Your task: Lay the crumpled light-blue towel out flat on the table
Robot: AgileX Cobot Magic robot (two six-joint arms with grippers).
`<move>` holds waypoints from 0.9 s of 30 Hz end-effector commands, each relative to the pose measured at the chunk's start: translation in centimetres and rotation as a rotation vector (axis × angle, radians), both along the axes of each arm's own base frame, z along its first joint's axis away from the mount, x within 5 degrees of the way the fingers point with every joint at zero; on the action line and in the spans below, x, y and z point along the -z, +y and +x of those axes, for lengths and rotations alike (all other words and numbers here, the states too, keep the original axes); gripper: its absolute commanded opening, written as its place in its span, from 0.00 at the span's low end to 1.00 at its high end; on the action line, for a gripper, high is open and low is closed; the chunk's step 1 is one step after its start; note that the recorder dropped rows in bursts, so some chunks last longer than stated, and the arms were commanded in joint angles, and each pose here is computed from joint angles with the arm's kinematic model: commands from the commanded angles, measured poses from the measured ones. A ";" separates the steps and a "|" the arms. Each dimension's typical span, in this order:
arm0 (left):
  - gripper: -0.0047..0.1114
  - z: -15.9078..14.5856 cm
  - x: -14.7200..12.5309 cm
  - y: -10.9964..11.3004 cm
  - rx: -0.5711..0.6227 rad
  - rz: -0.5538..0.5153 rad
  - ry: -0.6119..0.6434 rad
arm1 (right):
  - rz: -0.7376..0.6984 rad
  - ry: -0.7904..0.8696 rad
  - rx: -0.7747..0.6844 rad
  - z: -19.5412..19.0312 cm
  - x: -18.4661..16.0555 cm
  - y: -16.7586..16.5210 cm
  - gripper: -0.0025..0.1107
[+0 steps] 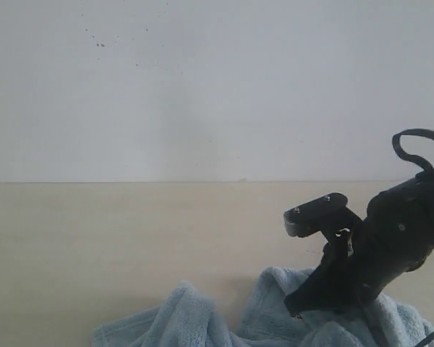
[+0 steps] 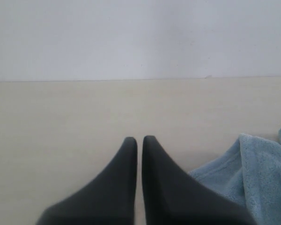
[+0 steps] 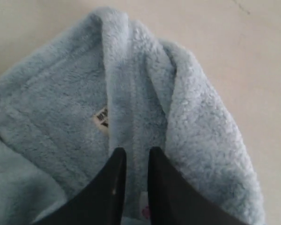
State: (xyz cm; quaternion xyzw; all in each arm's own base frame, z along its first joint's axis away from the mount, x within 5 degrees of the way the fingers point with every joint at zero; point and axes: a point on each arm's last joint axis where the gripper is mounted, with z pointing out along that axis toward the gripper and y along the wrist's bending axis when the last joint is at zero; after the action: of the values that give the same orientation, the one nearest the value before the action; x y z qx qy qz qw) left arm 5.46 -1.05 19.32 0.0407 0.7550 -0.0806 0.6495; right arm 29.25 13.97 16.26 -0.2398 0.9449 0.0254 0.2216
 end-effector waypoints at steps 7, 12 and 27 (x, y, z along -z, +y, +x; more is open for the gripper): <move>0.07 0.0 0.1 0.0 0.004 -0.004 -0.003 | -0.050 0.050 0.252 2.6 0.8 -8.8 0.17; 0.07 0.0 0.1 0.0 0.004 -0.004 -0.003 | -0.100 0.124 0.396 2.4 1.0 -14.4 0.17; 0.07 0.0 0.1 0.0 0.004 -0.004 -0.003 | 0.019 -0.210 0.462 1.1 -7.5 -16.1 0.21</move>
State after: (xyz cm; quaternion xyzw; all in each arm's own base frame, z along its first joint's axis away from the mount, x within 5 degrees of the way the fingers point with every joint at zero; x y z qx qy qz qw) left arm 5.46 -1.05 19.32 0.0407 0.7550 -0.0806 0.6495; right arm 30.40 -2.08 22.64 -0.0071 0.9552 -0.0415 0.2929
